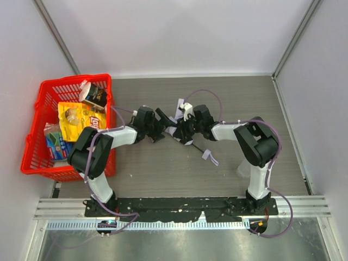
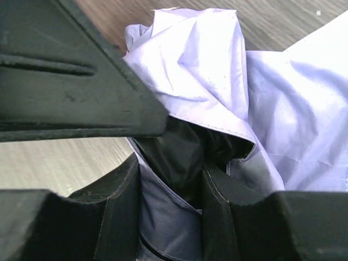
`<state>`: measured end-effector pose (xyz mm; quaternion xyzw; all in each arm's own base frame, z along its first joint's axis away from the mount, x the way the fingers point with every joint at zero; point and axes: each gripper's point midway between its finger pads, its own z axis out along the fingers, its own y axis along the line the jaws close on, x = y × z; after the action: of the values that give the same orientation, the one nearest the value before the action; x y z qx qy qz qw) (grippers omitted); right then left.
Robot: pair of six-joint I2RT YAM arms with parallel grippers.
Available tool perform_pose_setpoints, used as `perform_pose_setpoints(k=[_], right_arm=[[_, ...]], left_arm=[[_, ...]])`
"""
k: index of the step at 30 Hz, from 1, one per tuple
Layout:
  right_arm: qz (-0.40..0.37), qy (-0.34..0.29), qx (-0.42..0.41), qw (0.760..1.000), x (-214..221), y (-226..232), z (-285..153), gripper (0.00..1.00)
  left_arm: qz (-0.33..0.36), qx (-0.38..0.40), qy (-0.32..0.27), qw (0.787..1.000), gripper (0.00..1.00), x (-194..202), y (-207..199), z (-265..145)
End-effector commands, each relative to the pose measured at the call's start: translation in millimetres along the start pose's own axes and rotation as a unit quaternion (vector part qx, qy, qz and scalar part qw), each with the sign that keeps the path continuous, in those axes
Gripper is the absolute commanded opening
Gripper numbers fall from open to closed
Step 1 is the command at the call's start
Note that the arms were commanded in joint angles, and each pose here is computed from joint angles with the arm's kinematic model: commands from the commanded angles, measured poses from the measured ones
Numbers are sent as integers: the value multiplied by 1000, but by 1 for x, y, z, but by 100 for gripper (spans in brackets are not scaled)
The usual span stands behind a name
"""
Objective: Put away the umbrella
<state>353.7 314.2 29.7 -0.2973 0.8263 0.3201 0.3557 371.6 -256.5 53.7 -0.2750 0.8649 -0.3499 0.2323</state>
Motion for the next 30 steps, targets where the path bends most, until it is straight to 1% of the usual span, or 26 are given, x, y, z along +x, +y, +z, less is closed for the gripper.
perform_pose_setpoints(k=[1, 4, 9, 11, 14, 15, 16, 18, 20, 21, 22, 24, 25, 27, 28, 30], right_arm=[[156, 158, -81, 972, 101, 23, -8, 1], [188, 155, -101, 965, 102, 21, -6, 1], [217, 164, -122, 954, 108, 19, -3, 1], [237, 159, -140, 948, 104, 20, -2, 1], [247, 154, -166, 942, 96, 22, -1, 1], [248, 153, -169, 941, 95, 21, 0, 1], [251, 155, -175, 939, 93, 21, 1, 1], [258, 157, -181, 936, 90, 18, 3, 1], [260, 161, -188, 933, 88, 17, 4, 1], [260, 166, -190, 932, 90, 18, 3, 1], [258, 166, -192, 932, 87, 17, 4, 1], [259, 170, -196, 930, 86, 17, 4, 1], [258, 171, -195, 931, 86, 18, 4, 1], [257, 168, -189, 933, 83, 17, 2, 1], [252, 164, -180, 936, 80, 14, 1, 1], [237, 157, -159, 946, 73, 10, -1, 8]], left_arm=[[28, -65, -10, 997, 100, -2, 41, -12], [26, -77, -14, 997, 100, -6, 42, -10], [11, -67, 8, 998, 100, -1, 37, 4], [10, -88, 11, 996, 100, 1, 46, 10], [7, -119, 20, 993, 100, 6, 61, 16], [9, -130, 20, 991, 98, 7, 66, 17], [14, -138, 18, 990, 95, 7, 70, 19], [21, -152, 17, 988, 84, 9, 79, 21], [29, -162, 12, 986, 72, 9, 87, 20], [35, -164, 10, 986, 64, 8, 91, 19], [40, -164, 9, 986, 52, 9, 92, 18], [47, -158, 10, 986, 40, 10, 93, 18], [54, -155, 12, 986, 28, 10, 93, 18], [57, -162, 15, 985, 1, 13, 97, 16], [61, -159, 14, 985, 0, 12, 97, 14], [66, -162, 16, 985, 0, 14, 100, 12]])
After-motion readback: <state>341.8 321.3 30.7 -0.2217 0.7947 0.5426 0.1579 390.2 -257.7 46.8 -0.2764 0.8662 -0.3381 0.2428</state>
